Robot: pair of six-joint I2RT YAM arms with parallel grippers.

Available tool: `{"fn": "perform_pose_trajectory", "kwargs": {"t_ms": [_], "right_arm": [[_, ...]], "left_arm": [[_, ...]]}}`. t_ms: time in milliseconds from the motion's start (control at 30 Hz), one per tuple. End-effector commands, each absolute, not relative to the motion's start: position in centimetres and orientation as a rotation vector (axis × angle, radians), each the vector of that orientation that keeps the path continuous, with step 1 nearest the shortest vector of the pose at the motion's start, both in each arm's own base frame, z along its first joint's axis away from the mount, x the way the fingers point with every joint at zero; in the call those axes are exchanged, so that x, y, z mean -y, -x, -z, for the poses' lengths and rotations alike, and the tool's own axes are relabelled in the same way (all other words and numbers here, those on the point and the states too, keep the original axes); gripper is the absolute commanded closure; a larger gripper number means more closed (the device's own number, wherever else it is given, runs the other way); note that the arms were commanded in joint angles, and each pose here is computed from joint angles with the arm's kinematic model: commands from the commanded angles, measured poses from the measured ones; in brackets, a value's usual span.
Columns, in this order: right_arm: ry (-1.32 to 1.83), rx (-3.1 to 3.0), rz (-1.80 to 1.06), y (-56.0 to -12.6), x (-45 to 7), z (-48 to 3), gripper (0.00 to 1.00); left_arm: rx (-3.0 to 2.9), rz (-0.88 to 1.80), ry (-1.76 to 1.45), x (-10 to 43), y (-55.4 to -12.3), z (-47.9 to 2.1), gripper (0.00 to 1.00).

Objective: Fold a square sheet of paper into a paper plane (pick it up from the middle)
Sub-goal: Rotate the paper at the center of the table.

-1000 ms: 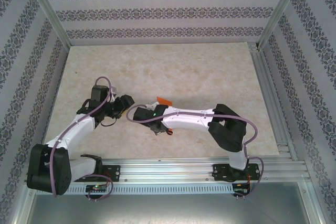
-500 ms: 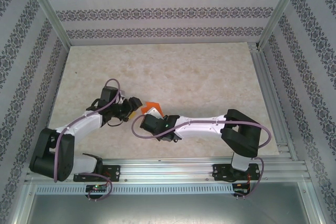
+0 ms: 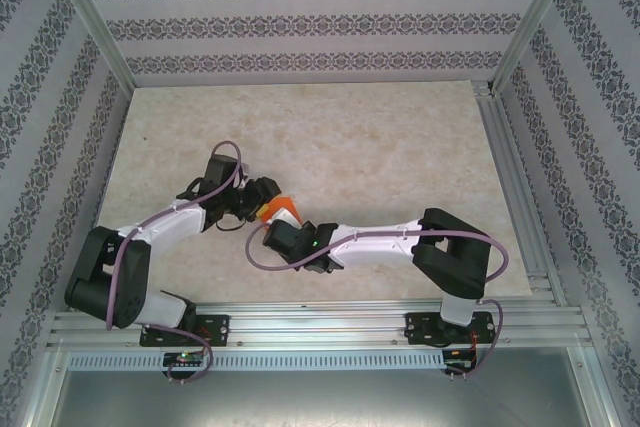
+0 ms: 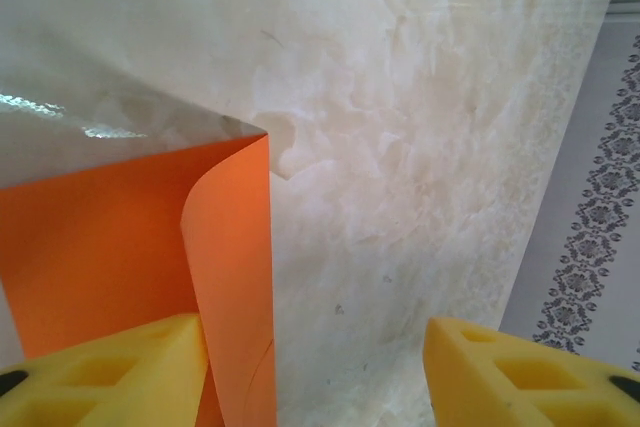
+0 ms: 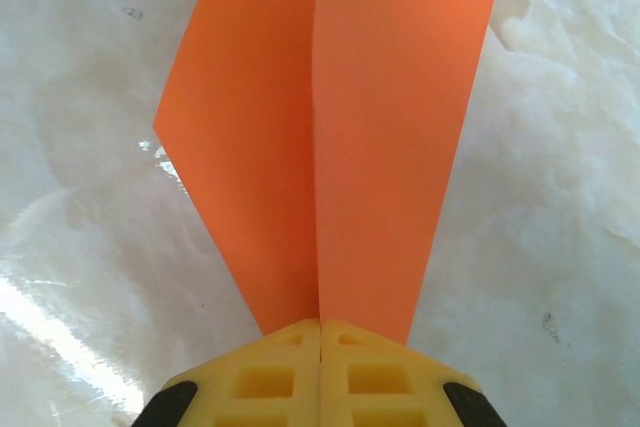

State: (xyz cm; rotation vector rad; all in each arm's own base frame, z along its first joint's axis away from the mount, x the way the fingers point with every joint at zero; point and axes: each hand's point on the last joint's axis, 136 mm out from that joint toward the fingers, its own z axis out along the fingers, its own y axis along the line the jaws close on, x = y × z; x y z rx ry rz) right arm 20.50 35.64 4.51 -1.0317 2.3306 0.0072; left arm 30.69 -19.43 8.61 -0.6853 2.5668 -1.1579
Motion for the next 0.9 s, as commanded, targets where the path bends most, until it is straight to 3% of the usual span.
{"fn": "perform_pose_trajectory", "kwargs": {"t_ms": [0, 167, 500, 667, 867], "right_arm": [[1.045, -2.300, -0.060, -20.4, -37.3, -5.3, 0.97], [1.041, -2.296, -0.082, -20.3, -37.4, -5.4, 0.97], [1.019, -2.349, -0.153, -20.1, -37.6, -6.0, 0.87], [0.982, -2.456, -0.270, -19.0, -35.8, -4.9, 0.73], [1.027, -2.461, -0.197, -19.3, -35.4, -5.0, 0.72]], "left_arm": [[-2.636, 1.173, 0.633, 20.8, -30.1, -7.5, 0.46], [-2.665, 1.120, 0.635, 20.6, -29.6, -6.8, 0.47], [-2.707, 1.039, 0.657, 19.7, -28.8, -5.7, 0.79], [-2.755, 1.022, 0.587, 19.7, -28.3, -5.8, 0.81], [-2.729, 1.008, 0.624, 19.5, -28.7, -6.1, 0.80]]}}
